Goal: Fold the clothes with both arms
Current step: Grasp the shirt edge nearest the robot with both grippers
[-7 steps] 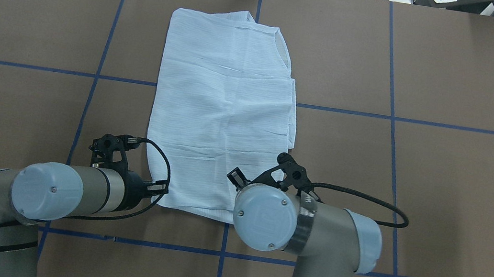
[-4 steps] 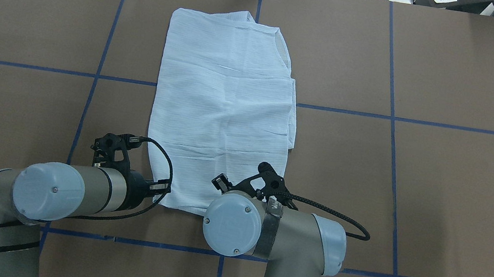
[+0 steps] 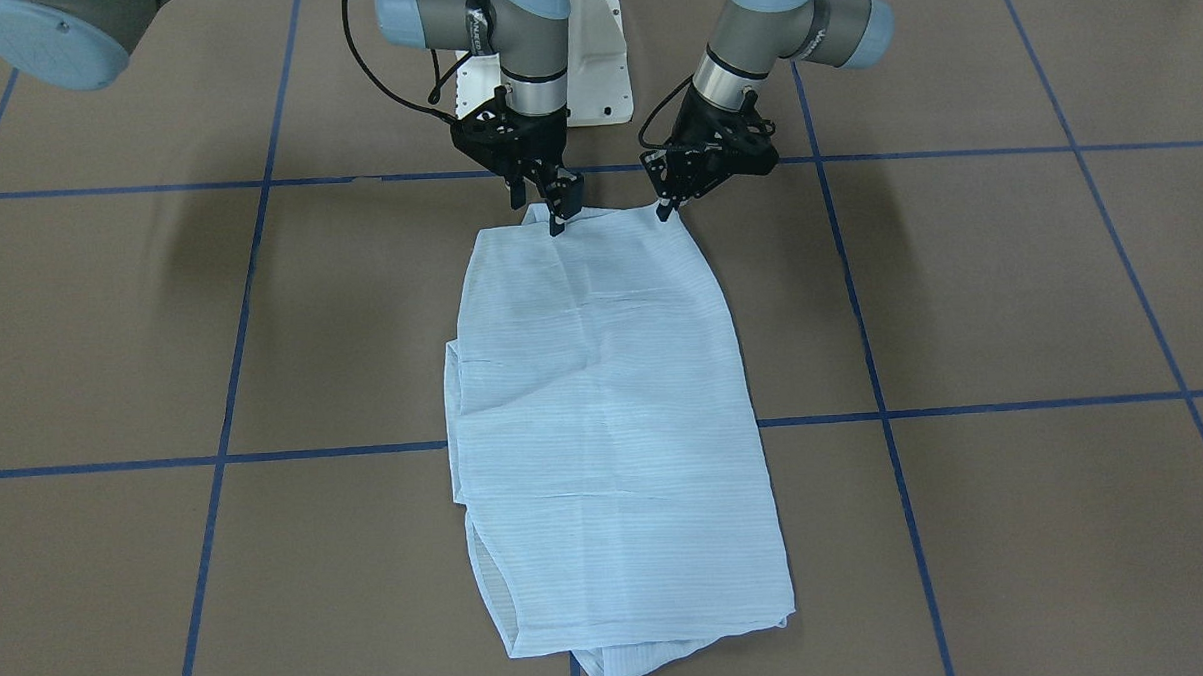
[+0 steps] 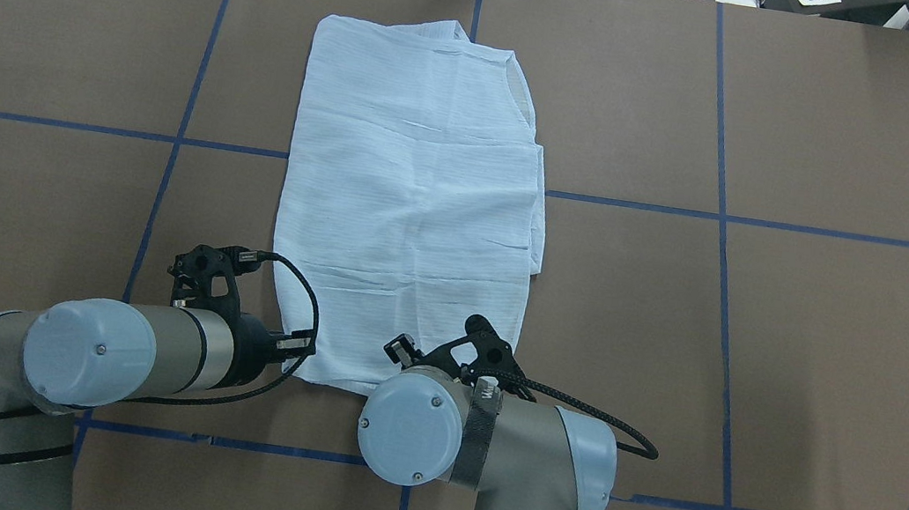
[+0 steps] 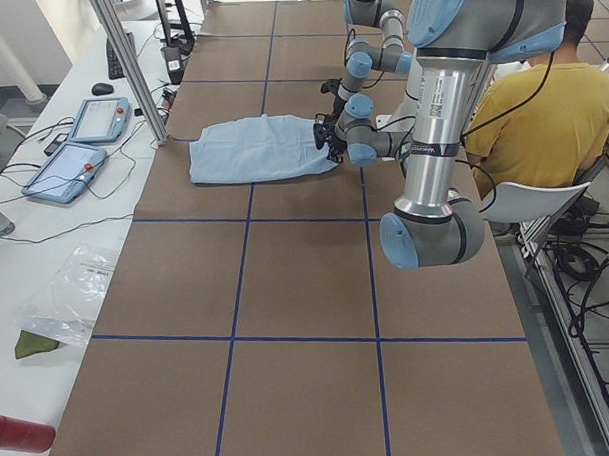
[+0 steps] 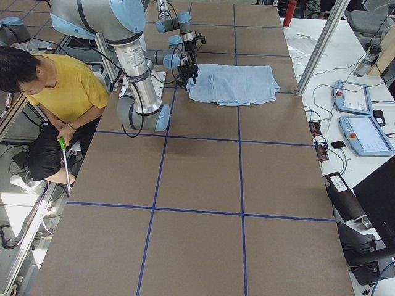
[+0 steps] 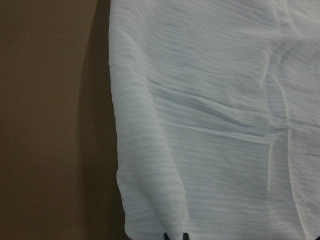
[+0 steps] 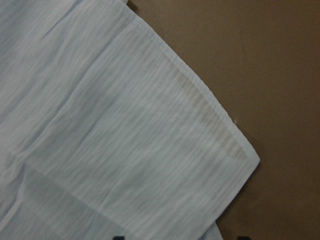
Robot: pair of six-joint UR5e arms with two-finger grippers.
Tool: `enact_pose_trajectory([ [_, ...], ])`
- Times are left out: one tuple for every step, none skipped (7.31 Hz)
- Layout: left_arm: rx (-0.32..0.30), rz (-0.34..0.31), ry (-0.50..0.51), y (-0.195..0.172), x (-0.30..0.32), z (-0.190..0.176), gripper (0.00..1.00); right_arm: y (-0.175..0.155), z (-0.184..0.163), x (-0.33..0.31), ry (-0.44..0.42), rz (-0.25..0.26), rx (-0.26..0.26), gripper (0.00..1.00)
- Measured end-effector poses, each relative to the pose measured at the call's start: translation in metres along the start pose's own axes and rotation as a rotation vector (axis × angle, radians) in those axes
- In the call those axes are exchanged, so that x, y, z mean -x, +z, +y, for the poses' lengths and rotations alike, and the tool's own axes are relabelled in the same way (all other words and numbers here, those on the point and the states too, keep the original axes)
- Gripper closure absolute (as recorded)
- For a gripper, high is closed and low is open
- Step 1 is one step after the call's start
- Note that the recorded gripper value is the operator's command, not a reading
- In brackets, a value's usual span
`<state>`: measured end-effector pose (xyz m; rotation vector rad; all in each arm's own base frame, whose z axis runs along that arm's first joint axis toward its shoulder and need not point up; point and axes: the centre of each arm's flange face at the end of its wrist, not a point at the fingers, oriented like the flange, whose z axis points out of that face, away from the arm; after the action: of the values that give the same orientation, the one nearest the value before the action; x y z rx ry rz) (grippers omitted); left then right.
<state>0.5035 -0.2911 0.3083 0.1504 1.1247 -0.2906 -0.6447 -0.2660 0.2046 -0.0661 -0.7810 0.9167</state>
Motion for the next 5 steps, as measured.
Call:
enact_pose_trajectory([
  [0.000, 0.000, 0.000, 0.000, 0.000, 0.000, 1.00, 0.001, 0.001, -0.001, 0.003, 0.002, 0.000, 0.20],
  [0.000, 0.001, 0.001, -0.001, 0.000, 0.000, 1.00, 0.002, 0.002, -0.001, 0.009, 0.004, -0.003, 0.23],
  [0.000, 0.002, 0.001, -0.001, 0.000, 0.000, 1.00, 0.006, 0.002, -0.001, 0.013, 0.005, -0.010, 0.26],
  [0.000, 0.003, 0.001, -0.002, -0.001, 0.000, 1.00, 0.010, 0.003, 0.000, 0.018, 0.005, -0.022, 0.45],
  [0.000, 0.004, 0.001, -0.002, -0.001, 0.000, 1.00, 0.012, 0.006, 0.003, 0.029, 0.004, -0.029, 0.88],
])
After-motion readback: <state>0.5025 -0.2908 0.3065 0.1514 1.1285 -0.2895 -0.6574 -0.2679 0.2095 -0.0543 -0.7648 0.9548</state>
